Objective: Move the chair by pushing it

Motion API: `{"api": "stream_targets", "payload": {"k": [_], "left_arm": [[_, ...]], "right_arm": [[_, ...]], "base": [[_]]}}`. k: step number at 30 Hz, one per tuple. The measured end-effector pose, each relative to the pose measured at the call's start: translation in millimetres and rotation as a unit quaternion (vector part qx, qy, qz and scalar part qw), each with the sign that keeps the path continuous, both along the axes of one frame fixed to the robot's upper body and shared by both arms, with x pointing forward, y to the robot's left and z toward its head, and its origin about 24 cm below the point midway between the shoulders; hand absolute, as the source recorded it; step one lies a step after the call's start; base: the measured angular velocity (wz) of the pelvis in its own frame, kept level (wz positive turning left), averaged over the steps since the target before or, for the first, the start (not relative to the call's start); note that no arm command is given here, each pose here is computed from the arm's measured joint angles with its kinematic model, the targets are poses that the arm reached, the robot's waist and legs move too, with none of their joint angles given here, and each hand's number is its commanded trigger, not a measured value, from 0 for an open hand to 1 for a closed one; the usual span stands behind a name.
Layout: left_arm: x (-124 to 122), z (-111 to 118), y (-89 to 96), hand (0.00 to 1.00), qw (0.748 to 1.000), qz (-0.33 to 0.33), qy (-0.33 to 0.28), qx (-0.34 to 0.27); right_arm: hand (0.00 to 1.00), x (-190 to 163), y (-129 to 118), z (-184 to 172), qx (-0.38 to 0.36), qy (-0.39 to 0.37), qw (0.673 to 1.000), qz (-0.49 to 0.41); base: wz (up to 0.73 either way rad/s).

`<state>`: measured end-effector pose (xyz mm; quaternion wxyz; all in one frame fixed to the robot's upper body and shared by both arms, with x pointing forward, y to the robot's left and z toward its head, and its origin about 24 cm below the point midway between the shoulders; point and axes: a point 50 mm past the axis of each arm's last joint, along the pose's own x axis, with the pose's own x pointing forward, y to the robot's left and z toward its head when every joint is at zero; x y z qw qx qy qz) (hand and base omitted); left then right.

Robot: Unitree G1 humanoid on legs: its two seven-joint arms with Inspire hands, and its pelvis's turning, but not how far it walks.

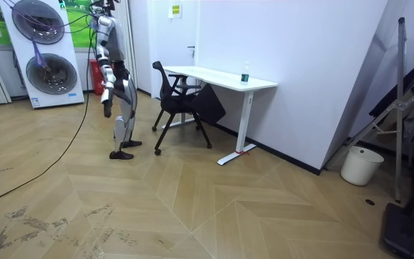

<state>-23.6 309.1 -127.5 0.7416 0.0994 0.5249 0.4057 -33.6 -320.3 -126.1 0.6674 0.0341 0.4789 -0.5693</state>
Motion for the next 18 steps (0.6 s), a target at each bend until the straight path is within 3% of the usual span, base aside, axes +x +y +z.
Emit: {"api": "stream_targets", "payload": {"k": [3, 8, 11, 18], "left_arm": [[-10, -15, -24.2, 0.0, 0.997, -0.018, 0.036, -0.071], [6, -30, -51.8, 0.0, 0.984, -0.07, 0.054, -0.153], [20, -34, -63.0, 0.0, 0.976, -0.105, 0.06, -0.182], [47, -37, -75.0, 0.0, 0.963, -0.184, 0.064, -0.183]], "right_arm": [[0.0, 5, 21, -16, 0.086, 0.007, 0.994, 0.062], [0.0, 22, 53, -34, 0.196, 0.005, 0.971, 0.135], [0.0, 37, 71, -40, 0.244, -0.007, 0.952, 0.182], [0.0, 50, 92, -45, 0.31, -0.022, 0.917, 0.248]], "base": [[0.0], [0.0], [0.01], [0.01]]}}
